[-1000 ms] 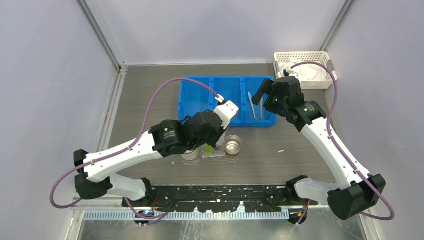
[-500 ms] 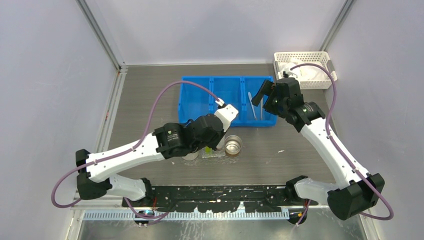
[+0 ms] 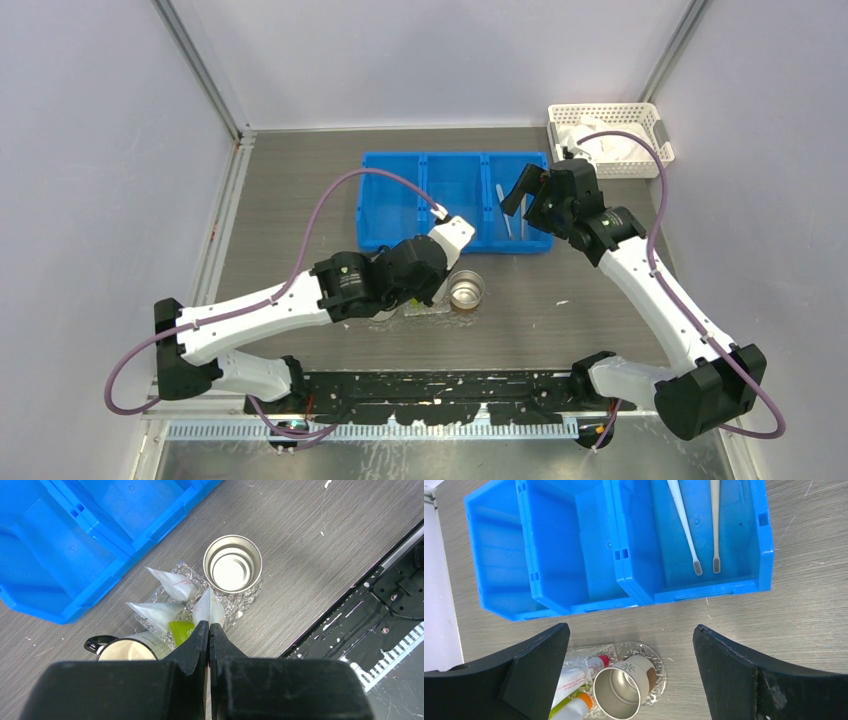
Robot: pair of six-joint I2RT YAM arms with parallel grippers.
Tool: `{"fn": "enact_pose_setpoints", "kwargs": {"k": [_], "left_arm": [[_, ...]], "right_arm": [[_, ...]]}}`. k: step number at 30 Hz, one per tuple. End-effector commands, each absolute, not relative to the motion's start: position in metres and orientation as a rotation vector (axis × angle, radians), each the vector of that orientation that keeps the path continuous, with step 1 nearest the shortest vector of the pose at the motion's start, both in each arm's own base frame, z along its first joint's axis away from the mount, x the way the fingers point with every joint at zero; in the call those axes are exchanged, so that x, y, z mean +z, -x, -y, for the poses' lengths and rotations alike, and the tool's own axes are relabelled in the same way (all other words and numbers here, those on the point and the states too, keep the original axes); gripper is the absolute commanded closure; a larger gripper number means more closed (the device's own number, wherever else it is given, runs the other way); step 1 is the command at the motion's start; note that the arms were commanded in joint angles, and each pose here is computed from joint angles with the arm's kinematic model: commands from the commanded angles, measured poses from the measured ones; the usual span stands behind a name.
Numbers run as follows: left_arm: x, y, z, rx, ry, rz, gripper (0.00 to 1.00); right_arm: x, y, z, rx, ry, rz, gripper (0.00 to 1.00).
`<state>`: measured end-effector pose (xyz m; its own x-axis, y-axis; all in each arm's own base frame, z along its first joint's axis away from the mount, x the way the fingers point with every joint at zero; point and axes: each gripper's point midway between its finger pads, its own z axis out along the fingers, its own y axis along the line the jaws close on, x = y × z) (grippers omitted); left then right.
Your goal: Prepare toiletry sets of a toothbrush and toothpaste on the tray
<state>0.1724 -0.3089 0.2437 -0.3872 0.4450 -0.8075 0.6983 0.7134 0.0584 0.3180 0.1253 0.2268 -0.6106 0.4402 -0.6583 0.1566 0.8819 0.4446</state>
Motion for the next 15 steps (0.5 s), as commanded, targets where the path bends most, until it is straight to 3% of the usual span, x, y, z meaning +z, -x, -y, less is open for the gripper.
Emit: {"fn": "enact_pose_setpoints", "kwargs": {"k": [1, 15], "left_arm": [[0.270, -0.179, 0.316, -0.430, -0.778, -1.965, 0.99], [0.251, -0.181, 0.317, -0.421, -0.751, -1.978, 0.98]], "right_arm": [[0.234, -0.325, -0.128, 0.472, -0.435, -2.177, 0.00], [0.227, -0.324, -0.128, 0.481, -0.435, -2.185, 0.00]]}}
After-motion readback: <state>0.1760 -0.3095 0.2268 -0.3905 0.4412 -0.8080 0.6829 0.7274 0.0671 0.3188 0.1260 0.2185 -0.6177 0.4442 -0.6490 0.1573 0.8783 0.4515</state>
